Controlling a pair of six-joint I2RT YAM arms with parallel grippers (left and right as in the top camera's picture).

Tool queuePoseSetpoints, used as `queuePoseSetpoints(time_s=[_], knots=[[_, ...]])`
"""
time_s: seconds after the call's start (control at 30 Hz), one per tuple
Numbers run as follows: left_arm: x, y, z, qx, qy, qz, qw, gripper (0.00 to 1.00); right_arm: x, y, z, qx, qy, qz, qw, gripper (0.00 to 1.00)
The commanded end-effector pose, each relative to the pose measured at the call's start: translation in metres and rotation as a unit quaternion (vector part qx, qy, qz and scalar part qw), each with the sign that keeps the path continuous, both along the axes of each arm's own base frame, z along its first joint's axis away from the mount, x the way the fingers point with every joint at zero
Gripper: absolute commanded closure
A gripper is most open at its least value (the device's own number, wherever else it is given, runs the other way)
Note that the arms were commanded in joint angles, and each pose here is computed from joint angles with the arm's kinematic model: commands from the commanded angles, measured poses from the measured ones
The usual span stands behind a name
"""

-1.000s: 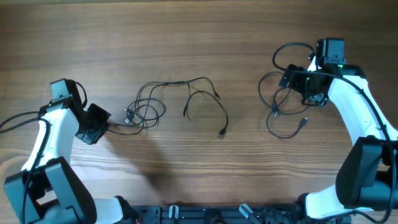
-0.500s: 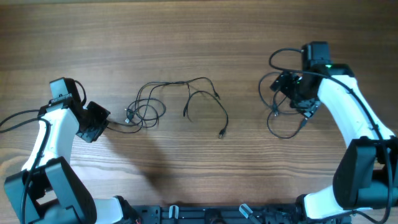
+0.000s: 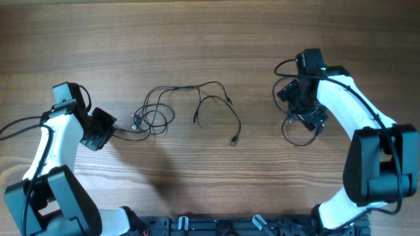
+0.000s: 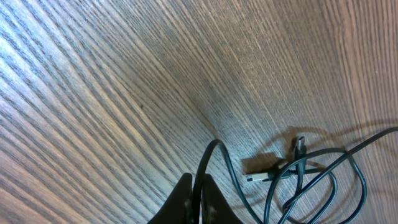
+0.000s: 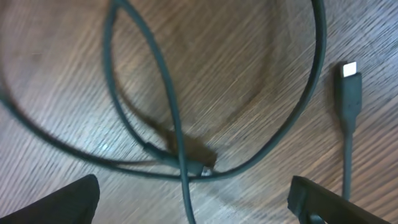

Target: Untangle cables

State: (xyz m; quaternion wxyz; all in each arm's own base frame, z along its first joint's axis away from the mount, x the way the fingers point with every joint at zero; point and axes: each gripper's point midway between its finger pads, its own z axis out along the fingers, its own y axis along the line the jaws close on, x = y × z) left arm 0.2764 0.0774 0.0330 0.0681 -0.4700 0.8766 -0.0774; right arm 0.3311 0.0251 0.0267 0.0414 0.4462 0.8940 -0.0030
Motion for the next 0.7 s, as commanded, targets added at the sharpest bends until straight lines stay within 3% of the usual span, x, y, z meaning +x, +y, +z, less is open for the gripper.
queuePoseSetpoints(time_s=[0.0,0.13,0.4,0.47,0.6,0.67], knots=[[-0.002,0.0,-0.003,0.003,0.008,0.004,1.0,0.92,0.008,-0.002,-0.018,-0.007,-0.001,-0.029,1.0,0.0],[-0.003,0.0,-0.003,0.002,0.009,0.003,1.0,0.91,0.021,-0.001,-0.021,-0.004,-0.025,-0.027,0.999,0.0],[-0.008,-0.002,-0.004,-0.001,0.02,0.003,1.0,0.91,0.009,-0.003,-0.036,-0.011,0.012,-0.024,1.0,0.03],[-0.008,-0.002,-0.004,-0.001,0.02,0.003,1.0,0.91,0.007,-0.004,-0.042,-0.014,0.02,-0.025,0.999,0.12],[-0.009,-0.002,-0.004,-0.001,0.02,0.003,1.0,0.84,0.008,-0.008,-0.056,-0.029,0.027,-0.024,0.999,0.47],[-0.009,-0.002,-0.004,-0.001,0.02,0.003,1.0,0.68,0.008,-0.011,-0.06,-0.036,0.03,-0.018,0.999,0.65]])
